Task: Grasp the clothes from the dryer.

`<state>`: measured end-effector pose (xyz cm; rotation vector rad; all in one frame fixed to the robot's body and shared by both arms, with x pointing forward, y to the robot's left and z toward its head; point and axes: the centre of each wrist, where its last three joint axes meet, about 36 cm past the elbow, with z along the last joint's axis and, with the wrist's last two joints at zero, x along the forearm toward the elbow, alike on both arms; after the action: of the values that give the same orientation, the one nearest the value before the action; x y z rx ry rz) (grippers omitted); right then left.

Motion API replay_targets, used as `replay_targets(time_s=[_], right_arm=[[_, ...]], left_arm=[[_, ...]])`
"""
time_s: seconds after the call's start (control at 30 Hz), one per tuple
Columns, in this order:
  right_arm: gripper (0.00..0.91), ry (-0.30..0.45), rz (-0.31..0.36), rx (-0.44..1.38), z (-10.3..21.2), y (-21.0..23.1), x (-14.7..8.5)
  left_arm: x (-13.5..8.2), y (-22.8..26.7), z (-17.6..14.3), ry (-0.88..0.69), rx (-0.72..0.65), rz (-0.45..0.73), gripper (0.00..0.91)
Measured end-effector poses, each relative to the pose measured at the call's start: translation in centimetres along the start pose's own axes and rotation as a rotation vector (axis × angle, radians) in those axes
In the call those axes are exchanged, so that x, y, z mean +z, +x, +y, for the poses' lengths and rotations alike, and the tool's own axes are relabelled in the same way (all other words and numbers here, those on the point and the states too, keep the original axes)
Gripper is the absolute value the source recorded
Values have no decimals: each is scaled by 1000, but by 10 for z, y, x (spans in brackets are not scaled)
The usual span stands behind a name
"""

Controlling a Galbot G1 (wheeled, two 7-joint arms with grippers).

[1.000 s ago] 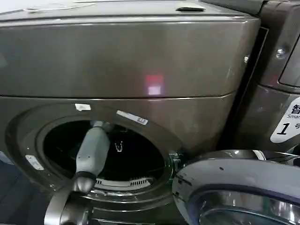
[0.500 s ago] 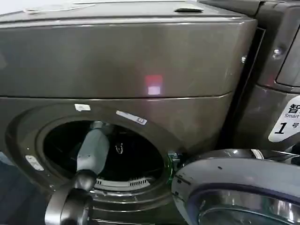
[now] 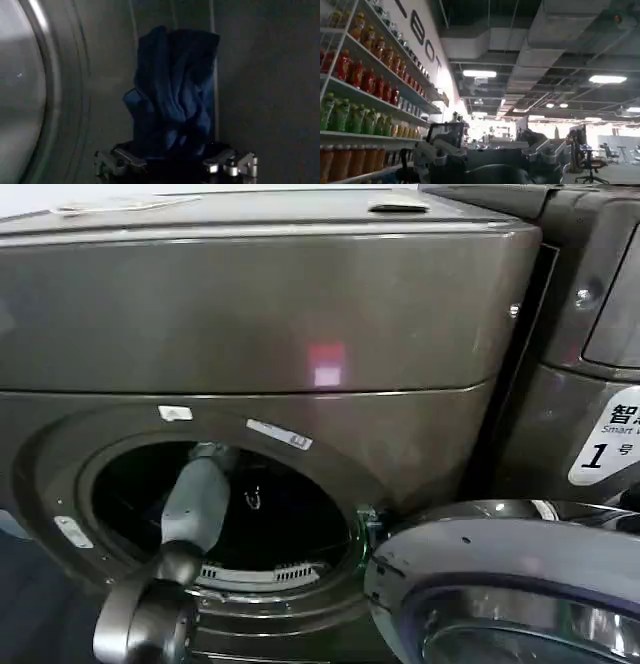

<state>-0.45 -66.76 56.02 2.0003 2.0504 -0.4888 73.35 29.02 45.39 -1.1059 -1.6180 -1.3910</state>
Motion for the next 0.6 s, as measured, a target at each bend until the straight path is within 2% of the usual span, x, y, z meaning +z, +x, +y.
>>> replay_targets(time_s=[0.6], right_arm=[[907, 2, 0, -3, 1, 0, 1]], left_arm=[[9, -2, -2, -30, 20, -39, 0]])
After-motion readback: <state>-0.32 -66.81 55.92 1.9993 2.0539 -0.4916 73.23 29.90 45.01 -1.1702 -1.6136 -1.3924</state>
